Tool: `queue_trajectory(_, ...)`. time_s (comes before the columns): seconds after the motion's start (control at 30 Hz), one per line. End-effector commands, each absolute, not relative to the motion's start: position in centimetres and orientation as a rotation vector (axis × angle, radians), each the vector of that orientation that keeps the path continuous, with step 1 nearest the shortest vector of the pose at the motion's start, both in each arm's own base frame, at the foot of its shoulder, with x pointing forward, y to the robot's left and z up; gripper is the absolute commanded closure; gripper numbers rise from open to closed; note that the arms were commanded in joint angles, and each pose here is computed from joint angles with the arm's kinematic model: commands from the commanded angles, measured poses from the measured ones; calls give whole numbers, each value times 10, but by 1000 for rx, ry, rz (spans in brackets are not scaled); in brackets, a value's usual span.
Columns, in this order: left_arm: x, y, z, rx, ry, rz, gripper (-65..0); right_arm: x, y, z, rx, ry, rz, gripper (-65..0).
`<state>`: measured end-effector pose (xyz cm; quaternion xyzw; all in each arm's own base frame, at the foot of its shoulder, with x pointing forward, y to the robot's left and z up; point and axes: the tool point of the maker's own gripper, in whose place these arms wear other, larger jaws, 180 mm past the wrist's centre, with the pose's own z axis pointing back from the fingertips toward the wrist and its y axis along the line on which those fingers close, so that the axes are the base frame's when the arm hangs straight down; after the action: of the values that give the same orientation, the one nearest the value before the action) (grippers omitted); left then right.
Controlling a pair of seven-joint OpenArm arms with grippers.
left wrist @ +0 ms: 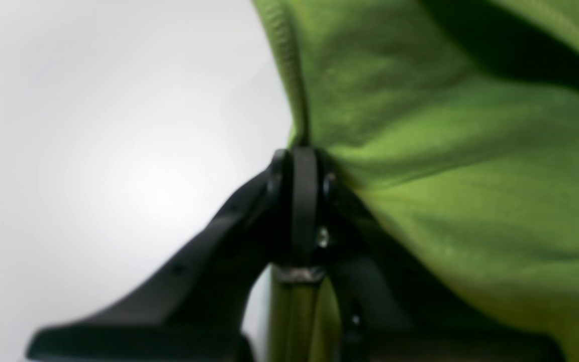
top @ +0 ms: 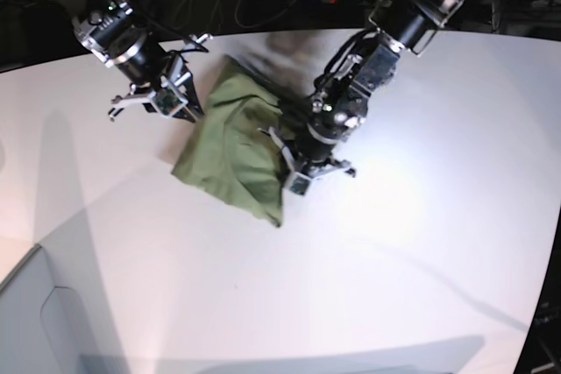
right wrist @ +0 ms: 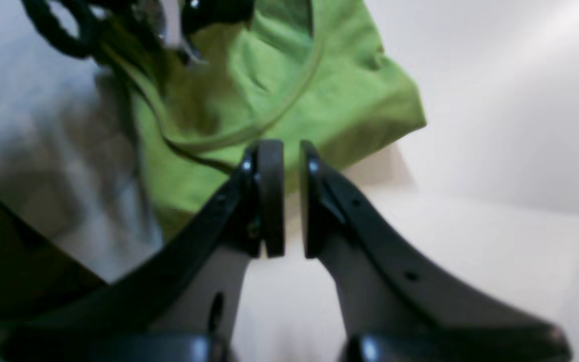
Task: Fold the T-shirt properly
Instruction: 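Drag the shirt bundle with the left gripper toward the right gripper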
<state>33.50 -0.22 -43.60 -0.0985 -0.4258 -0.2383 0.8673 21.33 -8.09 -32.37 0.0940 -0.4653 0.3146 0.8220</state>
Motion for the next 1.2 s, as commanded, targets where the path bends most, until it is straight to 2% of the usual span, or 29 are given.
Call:
queue_trajectory(0.0,326,-15,-445,-234,-818,-580,0,216,-81,-312,205,-1035,683,-34)
queue_trajectory(0.23,331,-72,-439,-257,-797,-962,0,215,-117,-316,116,-1007,617,-34)
queue_trajectory(0.5,342,-103,-424,-222,-815,-1115,0,207,-132,-321,89,-980,585,-34)
queue_trajectory(0.53,342,-103,-424,-212,-801,-1119,-17,207,-132,-322,92,-979,585,-34)
queue_trajectory(0.63,341,-110,-417,-216,-809,-1120,-120,207,-131,-322,92,-980,584,-34)
queue_trajectory(0.8,352,-123,-378,-266,-899,-1078,-153,208,-132,-322,88,-979,584,-34)
queue_trajectory(0.97,370,-111,-343,-262,-950,-995,-181,215,-133,-322,88,-989,579,-34)
queue_trajectory(1.17,386,-62,-321,-212,-995,-895,-297,219,-139,-334,85,-955,565,-30)
